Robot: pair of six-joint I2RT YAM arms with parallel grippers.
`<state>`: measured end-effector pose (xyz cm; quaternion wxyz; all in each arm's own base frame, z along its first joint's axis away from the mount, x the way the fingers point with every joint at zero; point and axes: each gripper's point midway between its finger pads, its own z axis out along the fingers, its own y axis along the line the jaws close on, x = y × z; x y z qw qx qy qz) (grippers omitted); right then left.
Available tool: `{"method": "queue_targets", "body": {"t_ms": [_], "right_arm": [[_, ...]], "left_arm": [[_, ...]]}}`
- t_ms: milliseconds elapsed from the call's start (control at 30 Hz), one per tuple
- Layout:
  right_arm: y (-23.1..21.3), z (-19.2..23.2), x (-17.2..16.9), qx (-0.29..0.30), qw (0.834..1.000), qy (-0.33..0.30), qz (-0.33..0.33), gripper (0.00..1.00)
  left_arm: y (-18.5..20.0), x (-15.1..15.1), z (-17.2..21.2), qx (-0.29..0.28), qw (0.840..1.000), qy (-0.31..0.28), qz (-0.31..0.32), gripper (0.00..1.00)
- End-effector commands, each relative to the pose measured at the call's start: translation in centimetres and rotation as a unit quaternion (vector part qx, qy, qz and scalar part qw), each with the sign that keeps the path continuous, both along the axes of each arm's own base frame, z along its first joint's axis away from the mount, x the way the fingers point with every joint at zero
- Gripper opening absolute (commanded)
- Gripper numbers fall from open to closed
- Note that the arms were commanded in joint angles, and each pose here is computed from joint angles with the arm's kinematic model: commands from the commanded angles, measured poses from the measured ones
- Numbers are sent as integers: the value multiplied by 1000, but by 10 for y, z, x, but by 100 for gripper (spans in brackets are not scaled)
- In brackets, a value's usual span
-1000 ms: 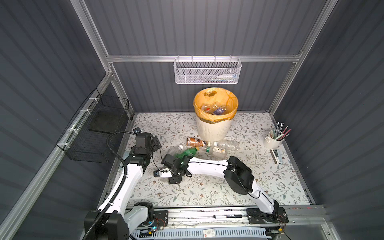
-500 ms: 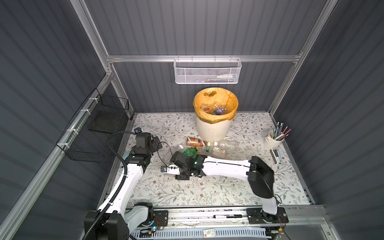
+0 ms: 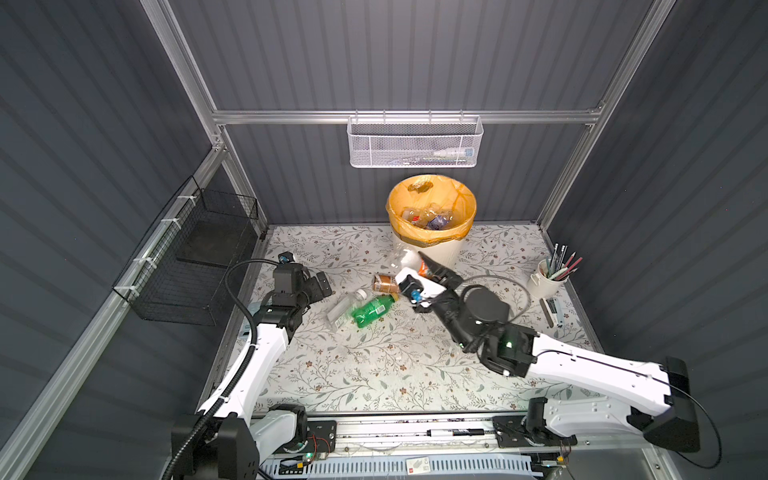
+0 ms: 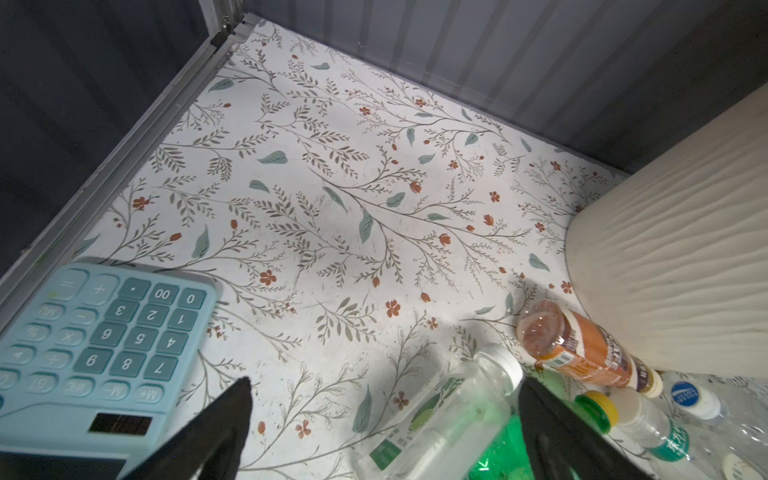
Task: Throw the plastic bottles in the bin
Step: 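Lift the orange-labelled bottle over the bin and open the right gripper, then withdraw the right gripper while the left gripper reaches toward the bottle pile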
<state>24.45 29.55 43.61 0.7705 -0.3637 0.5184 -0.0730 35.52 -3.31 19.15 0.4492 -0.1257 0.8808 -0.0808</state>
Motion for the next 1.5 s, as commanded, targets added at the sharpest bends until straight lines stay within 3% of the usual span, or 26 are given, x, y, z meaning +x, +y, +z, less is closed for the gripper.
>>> {"method": "queue_targets", "body": {"t_ms": [0, 133, 233, 367, 433, 533, 567, 767, 933, 1200, 1367, 1467], "right_arm": [[-34, 53, 5, 79, 994, -73, -28, 48], [-61, 82, 35, 143, 987, -75, -22, 48], [-70, 87, 78, 174, 983, -46, -17, 49], [-55, 48, 164, 146, 984, 104, -24, 56], [-55, 12, 207, 122, 969, 207, -58, 63], [-84, -9, 236, 130, 943, 265, -152, 95], [-91, -7, 234, 141, 942, 259, -162, 99], [-129, 35, 192, 244, 942, 167, -160, 99], [-146, 24, 163, 267, 936, 170, -155, 99], [-162, -89, 135, 229, 916, 271, -185, 99], [-170, -148, 122, 226, 899, 318, -199, 99], [-185, -165, 111, 253, 885, 326, -214, 99]], "left_arm": [[-11, 4, -3, -16, 999, -3, -31, 100], [-17, 7, -5, -33, 999, -2, -39, 100], [-22, 8, -5, -42, 998, -1, -47, 100], [-25, 8, -9, -46, 998, 4, -53, 100], [-26, 7, -12, -46, 997, 8, -54, 100], [-27, 3, -13, -39, 998, 10, -57, 100], [-27, 2, -13, -33, 998, 9, -58, 100], [-35, -2, -6, 3, 997, -4, -71, 100], [-57, -6, -1, 56, 993, -13, -105, 100], [-81, -17, -16, 87, 979, 18, -184, 100], [-107, -34, -27, 170, 954, 53, -239, 100], [-127, -41, -34, 208, 937, 69, -270, 100]]}}
